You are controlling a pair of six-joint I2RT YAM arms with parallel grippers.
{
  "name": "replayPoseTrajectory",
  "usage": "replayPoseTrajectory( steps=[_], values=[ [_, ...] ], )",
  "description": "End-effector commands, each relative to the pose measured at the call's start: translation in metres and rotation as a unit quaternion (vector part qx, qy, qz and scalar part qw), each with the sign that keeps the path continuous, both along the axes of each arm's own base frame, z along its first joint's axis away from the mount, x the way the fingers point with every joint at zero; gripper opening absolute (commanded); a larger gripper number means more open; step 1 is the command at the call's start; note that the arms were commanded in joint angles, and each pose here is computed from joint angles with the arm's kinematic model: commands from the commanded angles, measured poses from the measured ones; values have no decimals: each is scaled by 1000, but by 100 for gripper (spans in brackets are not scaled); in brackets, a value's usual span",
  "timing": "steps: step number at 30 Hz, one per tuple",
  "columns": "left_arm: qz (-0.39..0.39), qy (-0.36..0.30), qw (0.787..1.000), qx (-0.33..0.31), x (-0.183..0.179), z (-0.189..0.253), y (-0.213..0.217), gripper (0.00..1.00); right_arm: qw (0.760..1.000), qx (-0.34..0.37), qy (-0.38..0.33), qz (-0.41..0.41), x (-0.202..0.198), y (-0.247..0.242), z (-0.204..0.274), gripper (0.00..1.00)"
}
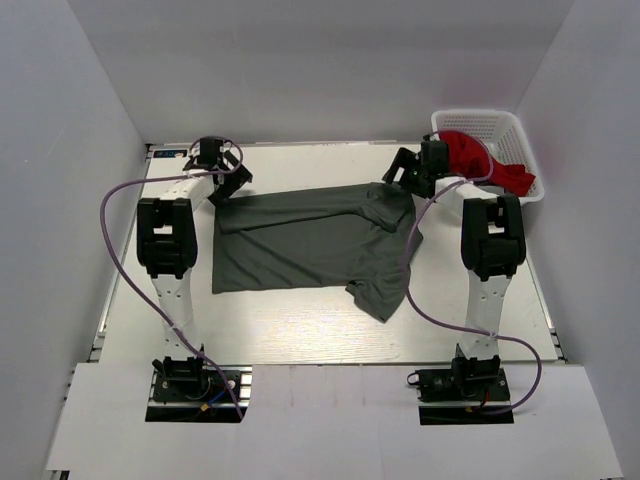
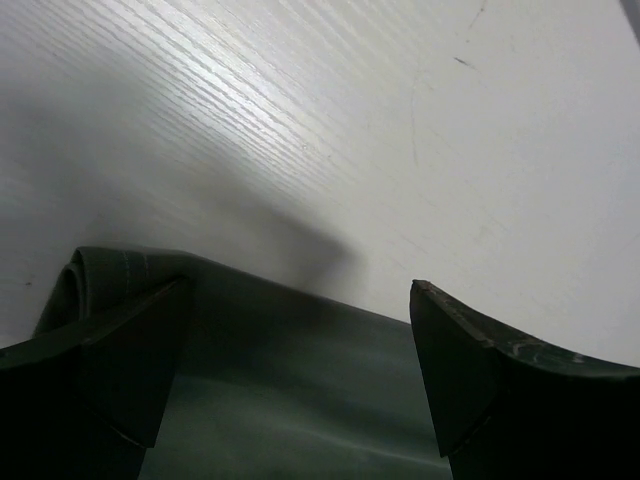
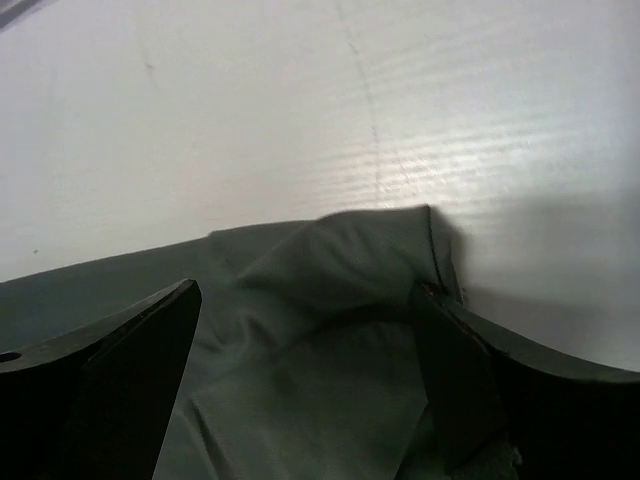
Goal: Fold and stack the t-shirts
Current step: Fold the flattened tshirt in 1/3 of the way, then grap the side of the flattened tshirt closest away from the robot with both arms
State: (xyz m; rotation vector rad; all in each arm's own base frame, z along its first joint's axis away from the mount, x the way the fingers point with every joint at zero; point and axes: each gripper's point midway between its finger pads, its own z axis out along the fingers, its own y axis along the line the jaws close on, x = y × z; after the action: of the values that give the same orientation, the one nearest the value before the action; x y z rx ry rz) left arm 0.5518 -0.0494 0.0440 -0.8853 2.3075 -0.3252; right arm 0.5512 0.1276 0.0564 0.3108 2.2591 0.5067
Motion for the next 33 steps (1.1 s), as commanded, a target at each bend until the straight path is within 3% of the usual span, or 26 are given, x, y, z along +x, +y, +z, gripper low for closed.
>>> replayPoseTrajectory(
  steps=[1,6,8,9,10,11,15,16,17,21,27,33],
  values=[
    [-17,-4,999,40,1,28,14,100,995,-19,-65,77,11,23,55,90],
    [-22,-53,997,55,-7,99,18,100,985,-54,-98,132,-18,45,107,90],
    [-19,-37,997,65,-32,97,19,100,986,-63,-84,133,-36,49,99,90],
    [-10,-62,995,72,-45,126,23,100,985,-58,-95,129,-53,50,115,90],
    [-17,-31,997,73,-72,107,19,100,988,-70,-77,117,-66,46,100,90],
    [-20,-27,998,50,-87,107,13,100,991,-46,-85,92,-80,44,124,90],
    [5,-6,1000,19,-171,85,12,100,998,-34,-10,50,-141,26,96,90],
    [11,34,999,16,-204,55,13,100,998,-35,15,47,-165,21,78,90],
    [31,20,999,9,-218,63,16,100,998,-30,18,43,-173,19,78,90],
    [59,57,997,-3,-280,27,19,100,999,-44,25,12,-214,-4,72,90],
    [97,77,992,14,-314,5,33,100,999,-29,18,17,-251,-10,75,90],
    [116,92,989,12,-307,-18,36,100,998,-5,36,47,-275,-3,59,90]
  ],
)
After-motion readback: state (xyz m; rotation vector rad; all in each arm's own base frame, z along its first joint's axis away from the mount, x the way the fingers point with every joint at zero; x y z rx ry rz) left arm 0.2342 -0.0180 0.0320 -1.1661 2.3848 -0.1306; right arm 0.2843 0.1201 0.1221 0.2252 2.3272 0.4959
